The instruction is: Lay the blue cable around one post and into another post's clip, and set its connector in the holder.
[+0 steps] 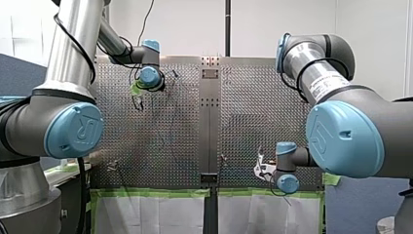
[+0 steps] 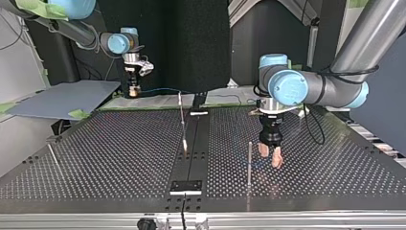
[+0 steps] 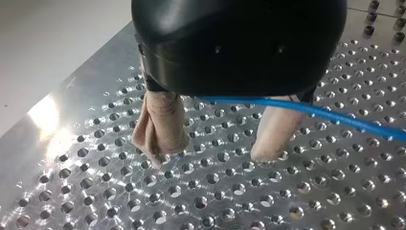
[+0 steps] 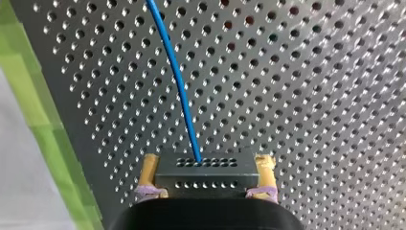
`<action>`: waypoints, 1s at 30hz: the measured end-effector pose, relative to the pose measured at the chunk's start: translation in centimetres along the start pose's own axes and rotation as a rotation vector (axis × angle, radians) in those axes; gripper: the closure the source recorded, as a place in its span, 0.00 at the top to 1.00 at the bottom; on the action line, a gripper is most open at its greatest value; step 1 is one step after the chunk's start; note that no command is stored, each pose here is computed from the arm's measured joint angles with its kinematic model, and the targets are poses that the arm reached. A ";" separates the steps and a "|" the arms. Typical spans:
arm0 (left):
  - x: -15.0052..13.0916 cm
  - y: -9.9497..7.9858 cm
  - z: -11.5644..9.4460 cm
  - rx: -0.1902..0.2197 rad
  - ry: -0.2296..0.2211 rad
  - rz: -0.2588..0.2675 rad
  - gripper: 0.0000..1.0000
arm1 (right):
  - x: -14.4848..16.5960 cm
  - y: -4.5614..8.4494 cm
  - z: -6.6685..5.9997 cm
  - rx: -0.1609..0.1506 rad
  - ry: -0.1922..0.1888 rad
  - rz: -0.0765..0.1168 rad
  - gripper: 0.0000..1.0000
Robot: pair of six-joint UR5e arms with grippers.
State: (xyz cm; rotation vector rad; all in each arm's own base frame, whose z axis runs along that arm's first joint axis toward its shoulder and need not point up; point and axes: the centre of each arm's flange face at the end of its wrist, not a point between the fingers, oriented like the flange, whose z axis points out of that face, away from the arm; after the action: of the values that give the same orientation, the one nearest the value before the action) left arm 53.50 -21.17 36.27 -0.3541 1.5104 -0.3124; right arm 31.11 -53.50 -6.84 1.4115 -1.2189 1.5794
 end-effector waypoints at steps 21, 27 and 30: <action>0.6 0.0 -0.7 -0.006 0.061 -0.041 1.00 | -0.3 -0.9 -0.3 0.063 -0.038 -0.009 0.00; 0.6 -0.1 -0.6 0.020 0.072 -0.111 1.00 | -0.4 -0.9 -0.3 0.063 -0.040 -0.009 0.00; 0.6 0.0 -0.5 0.020 0.072 -0.143 1.00 | -0.4 -0.9 -0.4 0.063 -0.041 -0.009 0.00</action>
State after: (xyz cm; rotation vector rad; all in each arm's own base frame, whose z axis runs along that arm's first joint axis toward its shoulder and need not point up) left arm 53.01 -21.45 35.74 -0.4396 1.5548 -0.4574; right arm 31.91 -52.82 -7.04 1.4940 -1.1938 1.6022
